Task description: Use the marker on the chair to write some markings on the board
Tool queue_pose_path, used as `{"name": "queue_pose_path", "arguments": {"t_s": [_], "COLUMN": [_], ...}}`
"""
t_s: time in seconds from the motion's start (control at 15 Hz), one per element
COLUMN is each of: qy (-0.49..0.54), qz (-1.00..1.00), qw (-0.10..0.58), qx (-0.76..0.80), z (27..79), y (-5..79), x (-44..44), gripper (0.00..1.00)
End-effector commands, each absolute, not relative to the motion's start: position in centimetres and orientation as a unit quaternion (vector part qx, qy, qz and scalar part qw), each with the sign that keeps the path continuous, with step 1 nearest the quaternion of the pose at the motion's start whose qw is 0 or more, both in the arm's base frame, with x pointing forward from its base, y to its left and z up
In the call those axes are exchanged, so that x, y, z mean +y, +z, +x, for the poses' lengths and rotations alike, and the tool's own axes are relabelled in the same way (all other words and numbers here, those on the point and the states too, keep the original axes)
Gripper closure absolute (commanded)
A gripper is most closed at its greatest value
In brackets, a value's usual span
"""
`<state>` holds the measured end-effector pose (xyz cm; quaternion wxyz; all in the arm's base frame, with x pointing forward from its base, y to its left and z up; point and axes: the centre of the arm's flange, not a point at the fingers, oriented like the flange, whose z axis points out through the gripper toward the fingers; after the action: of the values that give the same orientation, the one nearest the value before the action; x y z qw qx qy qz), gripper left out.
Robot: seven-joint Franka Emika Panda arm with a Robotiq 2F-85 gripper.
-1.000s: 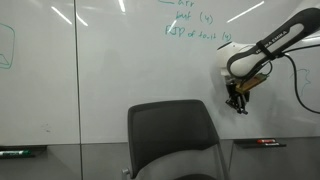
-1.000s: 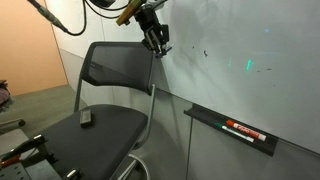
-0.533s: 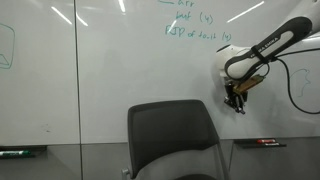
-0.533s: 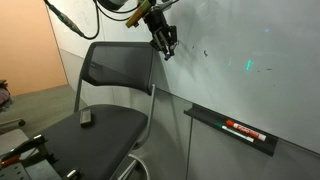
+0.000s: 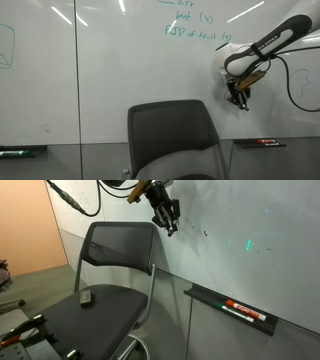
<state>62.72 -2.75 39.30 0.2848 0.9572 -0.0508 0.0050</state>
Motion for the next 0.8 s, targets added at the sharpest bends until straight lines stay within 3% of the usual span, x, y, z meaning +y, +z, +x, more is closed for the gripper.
{"name": "queue_pose_path", "arguments": {"t_s": [0.0, 0.27, 0.73], "qy": [-0.052, -0.092, -0.06], "qz": [0.949, 0.942, 0.953], "qw": [0.302, 0.312, 0.288], "qx": [-0.07, -0.083, -0.07], "z": [61.6, 60.5, 61.8], "y": [39.7, 39.0, 35.0], "x": [-3.8, -5.2, -7.3], "gripper": [0.93, 0.93, 0.93]}}
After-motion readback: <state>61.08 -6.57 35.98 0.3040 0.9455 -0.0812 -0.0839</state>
